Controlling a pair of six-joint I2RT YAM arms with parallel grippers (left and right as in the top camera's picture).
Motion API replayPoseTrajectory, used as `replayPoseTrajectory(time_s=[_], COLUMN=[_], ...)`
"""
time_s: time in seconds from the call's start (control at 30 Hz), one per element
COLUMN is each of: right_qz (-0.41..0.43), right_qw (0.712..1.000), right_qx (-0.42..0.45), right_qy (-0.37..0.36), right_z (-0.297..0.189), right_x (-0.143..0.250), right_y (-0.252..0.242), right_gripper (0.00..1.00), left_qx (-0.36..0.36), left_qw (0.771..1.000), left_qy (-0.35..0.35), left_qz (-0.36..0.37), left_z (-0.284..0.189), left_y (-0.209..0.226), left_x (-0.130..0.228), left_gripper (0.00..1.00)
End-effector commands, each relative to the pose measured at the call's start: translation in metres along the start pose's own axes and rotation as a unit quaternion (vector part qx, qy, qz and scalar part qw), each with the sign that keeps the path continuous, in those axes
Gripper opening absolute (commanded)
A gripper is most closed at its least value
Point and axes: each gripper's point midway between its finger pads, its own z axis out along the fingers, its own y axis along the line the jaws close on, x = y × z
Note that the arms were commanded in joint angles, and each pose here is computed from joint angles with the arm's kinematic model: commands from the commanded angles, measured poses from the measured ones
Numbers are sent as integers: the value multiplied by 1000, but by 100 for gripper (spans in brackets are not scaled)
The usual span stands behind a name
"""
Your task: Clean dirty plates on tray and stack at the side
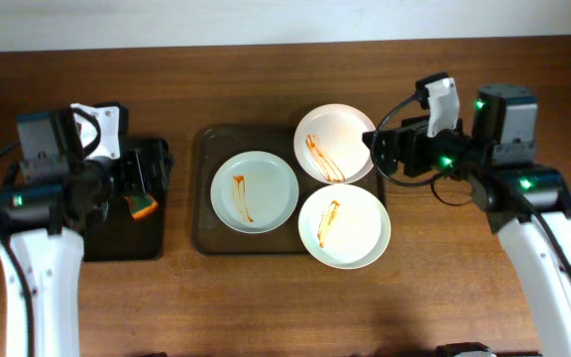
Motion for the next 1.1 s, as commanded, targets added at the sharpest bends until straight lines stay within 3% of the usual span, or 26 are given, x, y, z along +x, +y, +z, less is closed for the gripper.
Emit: replayPoseTrajectory(time_s=[0.0,0.1,0.2,0.47,0.67,0.87,1.07], right_qz=[66,111,131,137,181,116,80], right_qw=[998,994,990,969,954,955,957], right_qx=[-20,-15,8,124,152,147,141], right_qy=[16,18,43,163,186,229,240], right_z=[23,51,90,197,217,229,240], right_x=[0,-1,13,119,149,180,195], right_y=[-3,-8,-5,16,5,9,20], right_gripper=[82,80,72,51,47,38,8], left_qx=[-3,-13,-52,-71,-70,-72,-85], left_qw=[999,997,995,996,991,987,985], left_qy=[34,71,89,54,111,132,126], left_qz=[9,-1,-2,7,-27,-49,-76], left_z=[2,8,10,14,37,57,59], left_y=[4,10,25,33,40,45,50], left_x=[-14,-17,-17,-34,-16,-11,-13], left_gripper=[99,99,100,99,100,100,100])
